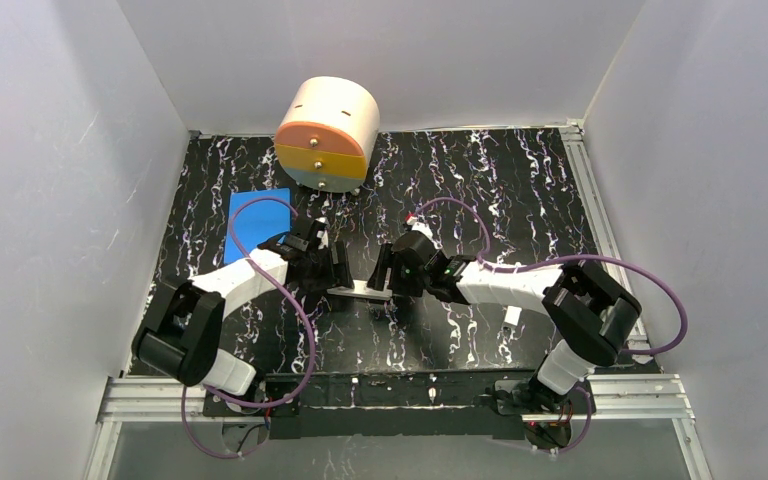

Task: Load the batteries into the remote control

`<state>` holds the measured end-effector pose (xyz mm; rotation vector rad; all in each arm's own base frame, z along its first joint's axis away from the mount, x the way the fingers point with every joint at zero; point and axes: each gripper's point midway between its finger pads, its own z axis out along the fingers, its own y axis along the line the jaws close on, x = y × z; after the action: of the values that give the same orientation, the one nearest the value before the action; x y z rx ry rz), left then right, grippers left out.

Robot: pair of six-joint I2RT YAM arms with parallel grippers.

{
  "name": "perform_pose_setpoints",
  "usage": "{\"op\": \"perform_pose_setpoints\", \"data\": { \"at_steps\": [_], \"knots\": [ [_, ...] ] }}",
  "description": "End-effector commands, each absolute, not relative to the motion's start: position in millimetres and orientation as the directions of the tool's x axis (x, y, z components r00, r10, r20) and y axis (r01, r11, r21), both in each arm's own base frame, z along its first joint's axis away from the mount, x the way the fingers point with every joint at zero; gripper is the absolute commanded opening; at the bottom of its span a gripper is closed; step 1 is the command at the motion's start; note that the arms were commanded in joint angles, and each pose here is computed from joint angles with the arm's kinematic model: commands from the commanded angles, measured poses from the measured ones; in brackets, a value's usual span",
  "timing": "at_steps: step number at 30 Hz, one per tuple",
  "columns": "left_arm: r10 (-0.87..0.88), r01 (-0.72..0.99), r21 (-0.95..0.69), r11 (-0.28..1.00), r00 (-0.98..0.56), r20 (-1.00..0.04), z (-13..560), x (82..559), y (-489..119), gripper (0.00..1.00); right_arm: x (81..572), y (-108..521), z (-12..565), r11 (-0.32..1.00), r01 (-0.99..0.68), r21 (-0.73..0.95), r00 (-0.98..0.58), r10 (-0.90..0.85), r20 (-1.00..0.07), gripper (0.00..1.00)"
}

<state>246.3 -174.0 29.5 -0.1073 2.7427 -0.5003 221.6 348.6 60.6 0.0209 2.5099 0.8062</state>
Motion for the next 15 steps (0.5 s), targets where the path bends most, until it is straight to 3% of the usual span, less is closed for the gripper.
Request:
{"op": "perform_pose_setpoints", "data": {
  "at_steps": [1, 15],
  "knots": [
    [-0.121, -0.004, -0.331, 0.943, -0.935, -0.334, 39.1, 243.4, -168.4, 0.74, 224.7, 362.1, 84.7, 0.768, -0.19, 0.611, -0.858, 0.174, -0.484, 0.74],
    [-0.116, 0.001, -0.329, 0.944, -0.935, -0.336, 41.1, 242.7, -167.6, 0.75, 226.3, 360.5, 85.8, 0.782, -0.185, 0.595, -0.856, 0.17, -0.489, 0.73]
  ]
}}
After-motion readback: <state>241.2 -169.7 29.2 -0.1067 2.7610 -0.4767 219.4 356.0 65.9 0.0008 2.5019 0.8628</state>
